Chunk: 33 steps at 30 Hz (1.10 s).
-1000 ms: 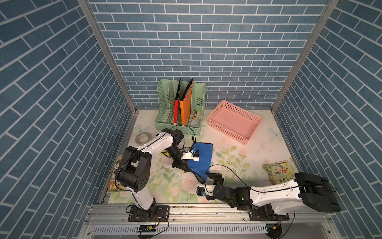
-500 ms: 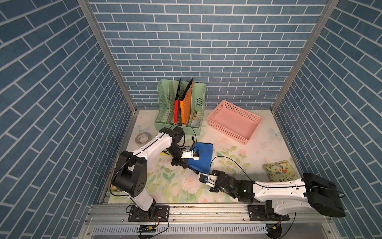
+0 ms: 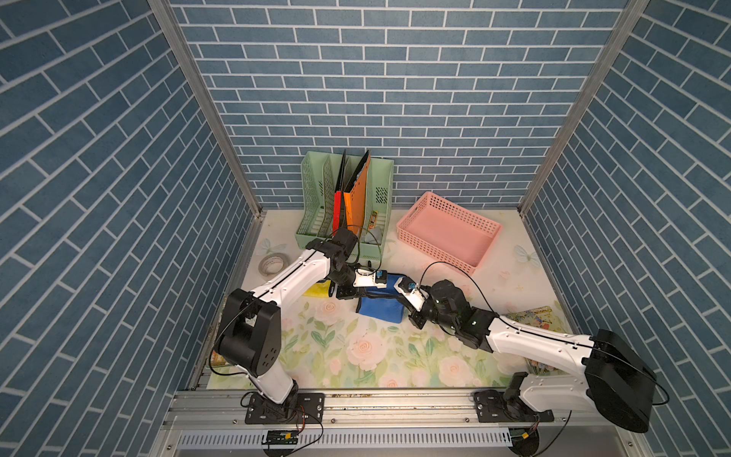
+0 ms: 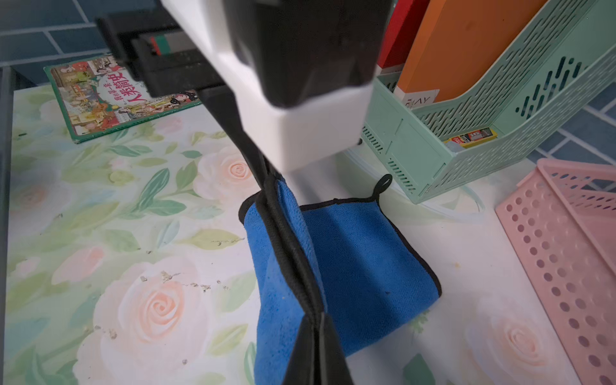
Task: Fold the square dishcloth
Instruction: Fold the cleaning item at the center of the board.
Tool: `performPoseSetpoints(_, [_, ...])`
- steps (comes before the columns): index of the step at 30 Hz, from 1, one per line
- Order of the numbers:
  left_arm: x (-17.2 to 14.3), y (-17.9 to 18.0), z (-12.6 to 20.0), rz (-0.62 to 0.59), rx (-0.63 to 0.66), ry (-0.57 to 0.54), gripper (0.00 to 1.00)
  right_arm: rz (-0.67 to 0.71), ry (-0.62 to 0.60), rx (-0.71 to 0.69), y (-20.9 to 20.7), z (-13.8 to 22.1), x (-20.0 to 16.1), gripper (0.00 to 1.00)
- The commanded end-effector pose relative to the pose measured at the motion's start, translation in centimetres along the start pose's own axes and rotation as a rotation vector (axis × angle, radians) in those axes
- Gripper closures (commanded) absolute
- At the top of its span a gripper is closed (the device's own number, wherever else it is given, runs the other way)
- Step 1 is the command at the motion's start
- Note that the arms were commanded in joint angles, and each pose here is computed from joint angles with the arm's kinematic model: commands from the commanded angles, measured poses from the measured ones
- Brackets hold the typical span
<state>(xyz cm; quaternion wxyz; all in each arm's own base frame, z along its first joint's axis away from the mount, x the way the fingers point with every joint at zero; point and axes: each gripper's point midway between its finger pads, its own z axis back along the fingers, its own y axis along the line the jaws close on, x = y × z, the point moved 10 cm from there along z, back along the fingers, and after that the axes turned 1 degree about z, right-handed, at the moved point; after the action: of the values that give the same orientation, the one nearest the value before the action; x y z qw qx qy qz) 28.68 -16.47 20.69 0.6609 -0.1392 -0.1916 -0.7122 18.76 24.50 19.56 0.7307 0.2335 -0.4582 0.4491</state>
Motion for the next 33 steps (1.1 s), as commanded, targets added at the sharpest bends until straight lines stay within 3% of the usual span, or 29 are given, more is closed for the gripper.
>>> performPoseSetpoints(1, [0.2,1.9,-0.2,0.014,0.096,0.014,0.97,-0.112,0.04,0.099,-0.9,-0.7,-0.3,1.0])
performPoseSetpoints(20, [1.9,7.2,-3.9,0.053,0.24,0.037,0.95,-0.316,0.157,0.088,-8.7,-4.8,-1.8,1.0])
performPoseSetpoints(28, [1.1,8.7,-6.7,0.065,0.328,0.108,0.94,-0.365,0.228,0.062,-10.8,-6.8,-3.6,1.0])
performPoseSetpoints(33, [0.4,8.5,-8.0,0.062,0.41,0.133,0.86,-0.385,0.258,0.046,-11.5,-7.8,-4.5,1.0])
